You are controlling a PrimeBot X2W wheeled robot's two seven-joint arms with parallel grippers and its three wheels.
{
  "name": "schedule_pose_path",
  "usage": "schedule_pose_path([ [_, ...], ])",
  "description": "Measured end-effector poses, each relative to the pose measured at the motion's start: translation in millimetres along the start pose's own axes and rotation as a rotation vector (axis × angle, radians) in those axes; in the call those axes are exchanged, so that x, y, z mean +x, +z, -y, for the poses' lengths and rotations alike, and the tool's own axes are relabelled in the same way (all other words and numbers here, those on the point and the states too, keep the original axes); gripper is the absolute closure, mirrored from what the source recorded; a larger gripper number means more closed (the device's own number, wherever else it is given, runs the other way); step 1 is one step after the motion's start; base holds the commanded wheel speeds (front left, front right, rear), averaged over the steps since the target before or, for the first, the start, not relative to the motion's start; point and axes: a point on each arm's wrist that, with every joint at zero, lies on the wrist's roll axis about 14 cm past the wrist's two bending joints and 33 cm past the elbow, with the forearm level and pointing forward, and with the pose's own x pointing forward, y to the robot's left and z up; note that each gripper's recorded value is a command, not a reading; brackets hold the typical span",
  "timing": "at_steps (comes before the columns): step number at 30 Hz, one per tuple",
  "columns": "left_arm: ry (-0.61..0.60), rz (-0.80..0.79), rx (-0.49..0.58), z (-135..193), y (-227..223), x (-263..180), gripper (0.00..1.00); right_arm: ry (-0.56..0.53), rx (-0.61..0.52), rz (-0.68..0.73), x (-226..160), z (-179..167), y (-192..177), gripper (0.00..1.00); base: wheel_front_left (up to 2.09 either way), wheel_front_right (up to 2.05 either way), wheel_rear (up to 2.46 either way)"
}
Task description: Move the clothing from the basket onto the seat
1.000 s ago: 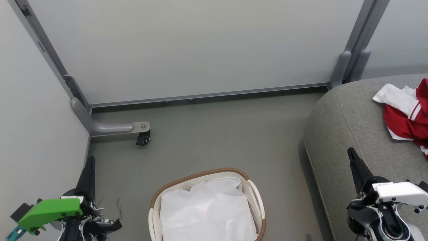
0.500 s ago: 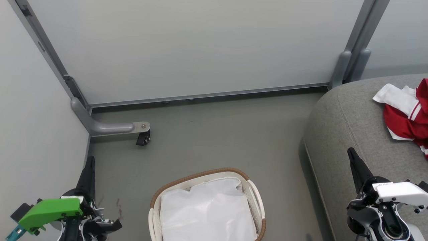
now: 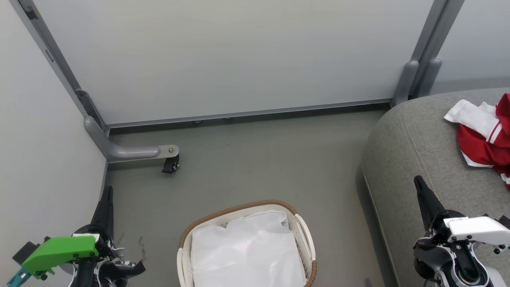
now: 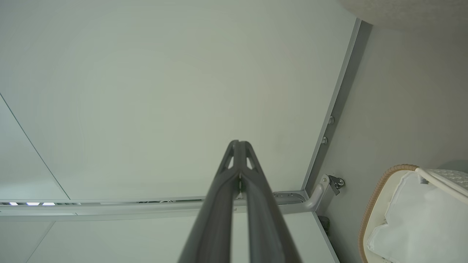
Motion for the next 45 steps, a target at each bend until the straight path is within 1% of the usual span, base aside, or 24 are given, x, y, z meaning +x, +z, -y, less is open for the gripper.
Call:
schedule_pose_path([
  [45,0.000,0.000,0.000,0.0,0.0,0.0,1.00,0.000,0.000,0.000,0.0,-0.1,0.0,1.00,0.00,0.00,0.00],
])
